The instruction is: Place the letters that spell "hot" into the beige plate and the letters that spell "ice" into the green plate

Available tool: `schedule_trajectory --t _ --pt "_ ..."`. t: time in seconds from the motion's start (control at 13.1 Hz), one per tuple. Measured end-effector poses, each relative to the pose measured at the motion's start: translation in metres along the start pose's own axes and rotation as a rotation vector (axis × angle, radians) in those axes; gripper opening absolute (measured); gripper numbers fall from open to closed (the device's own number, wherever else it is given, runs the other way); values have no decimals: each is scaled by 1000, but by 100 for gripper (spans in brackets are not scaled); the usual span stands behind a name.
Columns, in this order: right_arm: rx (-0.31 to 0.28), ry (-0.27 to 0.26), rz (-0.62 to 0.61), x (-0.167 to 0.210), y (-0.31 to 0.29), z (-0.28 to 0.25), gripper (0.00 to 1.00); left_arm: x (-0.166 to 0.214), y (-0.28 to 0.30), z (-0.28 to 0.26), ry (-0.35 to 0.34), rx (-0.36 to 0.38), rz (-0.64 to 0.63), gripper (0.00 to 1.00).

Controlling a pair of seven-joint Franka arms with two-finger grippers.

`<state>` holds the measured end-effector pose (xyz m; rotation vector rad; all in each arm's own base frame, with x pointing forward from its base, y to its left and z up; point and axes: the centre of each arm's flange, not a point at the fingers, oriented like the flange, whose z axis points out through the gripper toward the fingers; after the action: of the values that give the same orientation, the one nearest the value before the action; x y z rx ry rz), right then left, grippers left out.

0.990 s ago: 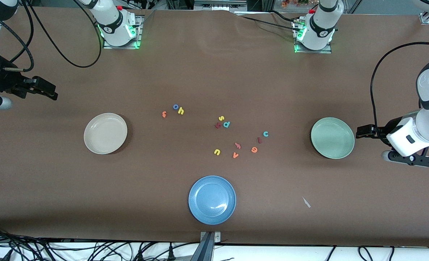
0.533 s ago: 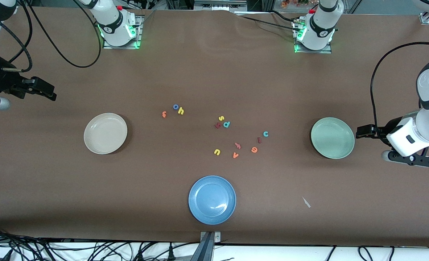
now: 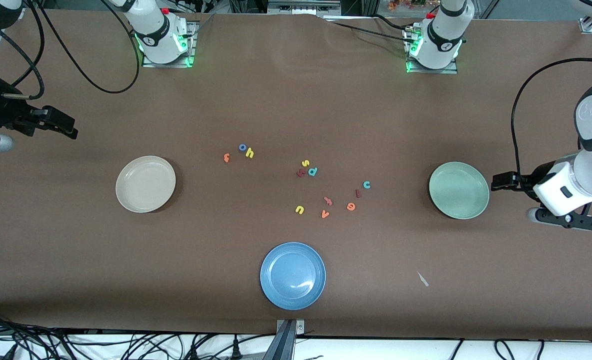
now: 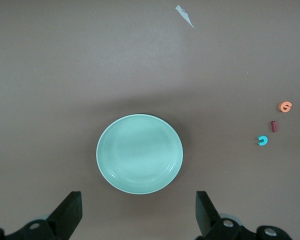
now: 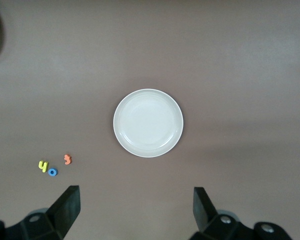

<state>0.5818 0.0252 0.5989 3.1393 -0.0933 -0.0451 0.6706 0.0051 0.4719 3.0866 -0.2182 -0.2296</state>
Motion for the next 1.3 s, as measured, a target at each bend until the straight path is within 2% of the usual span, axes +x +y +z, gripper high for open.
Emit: schedule_trajectory --t 1.3 --pt "37 17 -14 0 -12 -4 100 2 0 6 -11 -1 0 100"
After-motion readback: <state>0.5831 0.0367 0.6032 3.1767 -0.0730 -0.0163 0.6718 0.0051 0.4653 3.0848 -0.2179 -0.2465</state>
